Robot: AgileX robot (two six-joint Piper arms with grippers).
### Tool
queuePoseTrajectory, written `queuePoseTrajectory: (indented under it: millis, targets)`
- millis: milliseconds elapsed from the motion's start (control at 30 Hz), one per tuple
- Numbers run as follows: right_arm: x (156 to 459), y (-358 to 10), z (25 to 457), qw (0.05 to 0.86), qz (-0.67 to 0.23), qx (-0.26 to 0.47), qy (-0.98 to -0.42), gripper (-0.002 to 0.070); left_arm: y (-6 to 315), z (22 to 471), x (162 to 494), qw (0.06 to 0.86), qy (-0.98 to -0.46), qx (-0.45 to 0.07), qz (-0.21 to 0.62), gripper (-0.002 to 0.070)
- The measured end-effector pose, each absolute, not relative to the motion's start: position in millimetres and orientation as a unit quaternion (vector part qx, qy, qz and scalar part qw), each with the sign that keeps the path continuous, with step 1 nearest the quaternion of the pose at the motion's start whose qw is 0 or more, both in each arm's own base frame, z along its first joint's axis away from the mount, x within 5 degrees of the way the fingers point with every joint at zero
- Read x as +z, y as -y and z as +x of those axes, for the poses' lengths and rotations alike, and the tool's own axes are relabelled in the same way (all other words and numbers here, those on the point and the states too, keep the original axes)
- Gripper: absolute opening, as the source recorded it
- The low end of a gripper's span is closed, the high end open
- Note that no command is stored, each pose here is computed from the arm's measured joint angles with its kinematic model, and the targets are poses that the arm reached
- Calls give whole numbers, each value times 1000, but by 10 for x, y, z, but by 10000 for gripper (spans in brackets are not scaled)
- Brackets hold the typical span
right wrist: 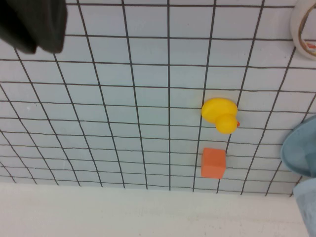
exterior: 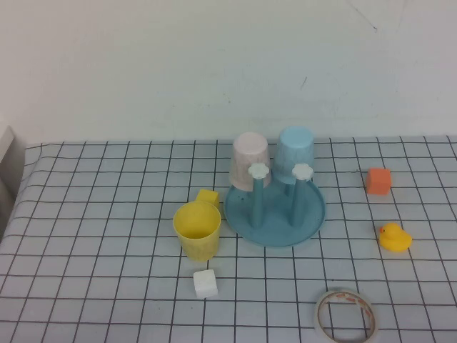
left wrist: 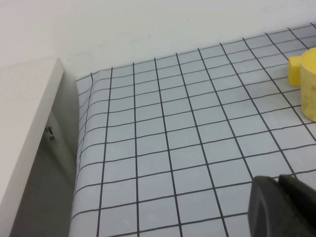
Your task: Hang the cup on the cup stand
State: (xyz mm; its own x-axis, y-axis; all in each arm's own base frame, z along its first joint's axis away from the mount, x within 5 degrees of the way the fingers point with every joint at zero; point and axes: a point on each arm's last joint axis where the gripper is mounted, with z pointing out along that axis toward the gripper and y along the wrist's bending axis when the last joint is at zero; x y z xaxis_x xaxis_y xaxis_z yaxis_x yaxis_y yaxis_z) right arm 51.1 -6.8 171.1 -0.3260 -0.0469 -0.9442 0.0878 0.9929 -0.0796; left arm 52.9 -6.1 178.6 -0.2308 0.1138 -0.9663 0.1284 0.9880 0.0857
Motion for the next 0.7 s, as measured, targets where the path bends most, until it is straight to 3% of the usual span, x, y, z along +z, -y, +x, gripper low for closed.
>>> queuePoseTrajectory:
  millis: [700]
  targets:
    - [1711, 68, 511, 580, 9, -61, -812, 29, 76, 529, 1790, 617, -784, -28, 63, -1]
